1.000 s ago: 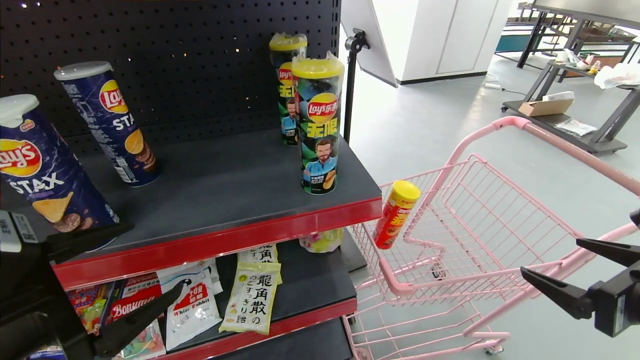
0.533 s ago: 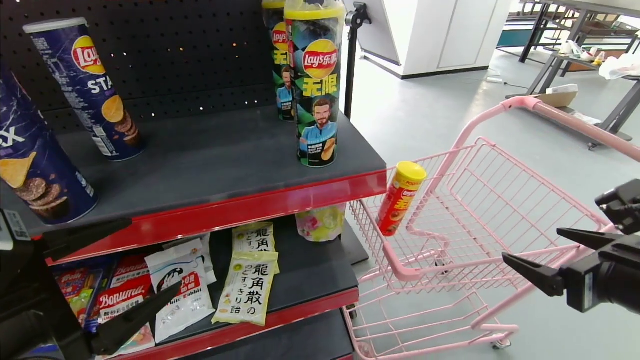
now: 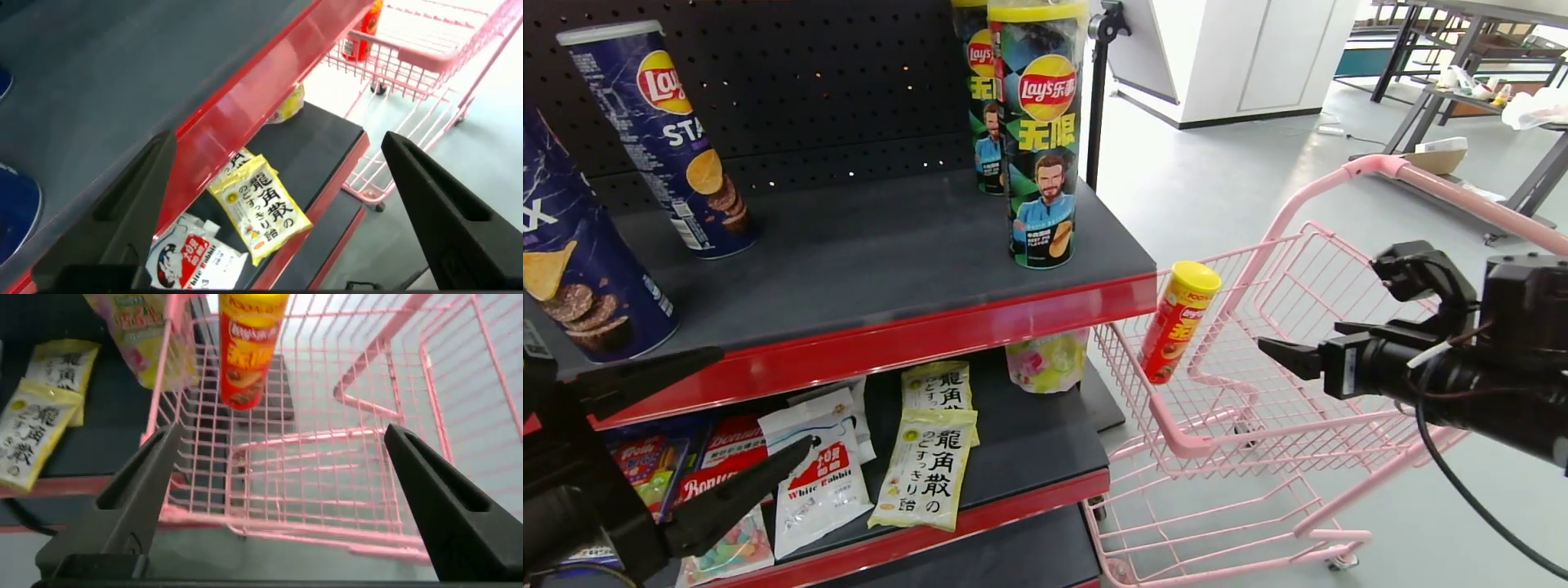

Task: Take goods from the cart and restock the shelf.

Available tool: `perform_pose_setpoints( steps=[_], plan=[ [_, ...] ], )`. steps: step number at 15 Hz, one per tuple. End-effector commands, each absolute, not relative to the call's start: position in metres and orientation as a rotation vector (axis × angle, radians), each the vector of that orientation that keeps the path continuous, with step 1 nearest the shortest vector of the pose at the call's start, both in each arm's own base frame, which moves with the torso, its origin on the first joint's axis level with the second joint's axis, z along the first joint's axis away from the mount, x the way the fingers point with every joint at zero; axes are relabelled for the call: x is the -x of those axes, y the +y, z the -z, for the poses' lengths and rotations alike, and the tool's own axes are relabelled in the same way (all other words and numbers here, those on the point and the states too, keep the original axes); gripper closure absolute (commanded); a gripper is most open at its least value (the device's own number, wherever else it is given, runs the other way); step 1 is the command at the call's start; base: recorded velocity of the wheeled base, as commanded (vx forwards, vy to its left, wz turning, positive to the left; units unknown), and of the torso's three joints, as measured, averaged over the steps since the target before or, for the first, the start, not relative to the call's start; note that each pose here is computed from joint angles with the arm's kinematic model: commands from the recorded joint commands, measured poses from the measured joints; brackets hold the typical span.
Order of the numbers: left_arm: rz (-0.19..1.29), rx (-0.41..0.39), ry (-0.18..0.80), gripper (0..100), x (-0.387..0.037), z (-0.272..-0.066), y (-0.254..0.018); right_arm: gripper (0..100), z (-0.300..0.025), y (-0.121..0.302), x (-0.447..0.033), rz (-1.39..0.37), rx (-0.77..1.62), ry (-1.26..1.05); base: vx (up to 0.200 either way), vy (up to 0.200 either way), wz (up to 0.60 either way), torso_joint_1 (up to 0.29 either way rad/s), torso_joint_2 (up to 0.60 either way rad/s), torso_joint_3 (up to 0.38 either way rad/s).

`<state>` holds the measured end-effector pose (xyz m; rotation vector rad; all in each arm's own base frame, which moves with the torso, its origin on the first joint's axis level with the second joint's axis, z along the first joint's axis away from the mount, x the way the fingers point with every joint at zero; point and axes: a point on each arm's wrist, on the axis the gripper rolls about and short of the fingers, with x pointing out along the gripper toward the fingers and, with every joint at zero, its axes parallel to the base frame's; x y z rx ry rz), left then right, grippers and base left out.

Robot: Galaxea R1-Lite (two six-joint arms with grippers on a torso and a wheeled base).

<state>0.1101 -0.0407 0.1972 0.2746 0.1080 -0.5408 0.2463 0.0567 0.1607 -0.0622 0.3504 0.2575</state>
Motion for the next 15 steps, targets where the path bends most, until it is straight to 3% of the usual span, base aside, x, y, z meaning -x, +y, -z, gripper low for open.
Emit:
perform_pose_setpoints(
  steps=[1, 8, 15],
  plan=[
    [0.528, -0.261, 0.098, 0, -0.111, -0.202, -0.041, 0, -0.128, 0.067, -0.279, -0.343, 0.038, 0.416, 0.000, 0.000, 0.00, 0.000, 0.00, 0.000],
    [0.513, -0.212, 0.093, 0, -0.111, -0.206, -0.041, 0, -0.106, 0.084, -0.343, -0.340, -0.043, 0.420, 0.000, 0.000, 0.00, 0.000, 0.00, 0.000],
    [0.491, -0.211, 0.097, 0, -0.112, -0.207, -0.040, 0, -0.089, 0.093, -0.389, -0.332, -0.072, 0.398, 0.000, 0.000, 0.00, 0.000, 0.00, 0.000]
  ],
)
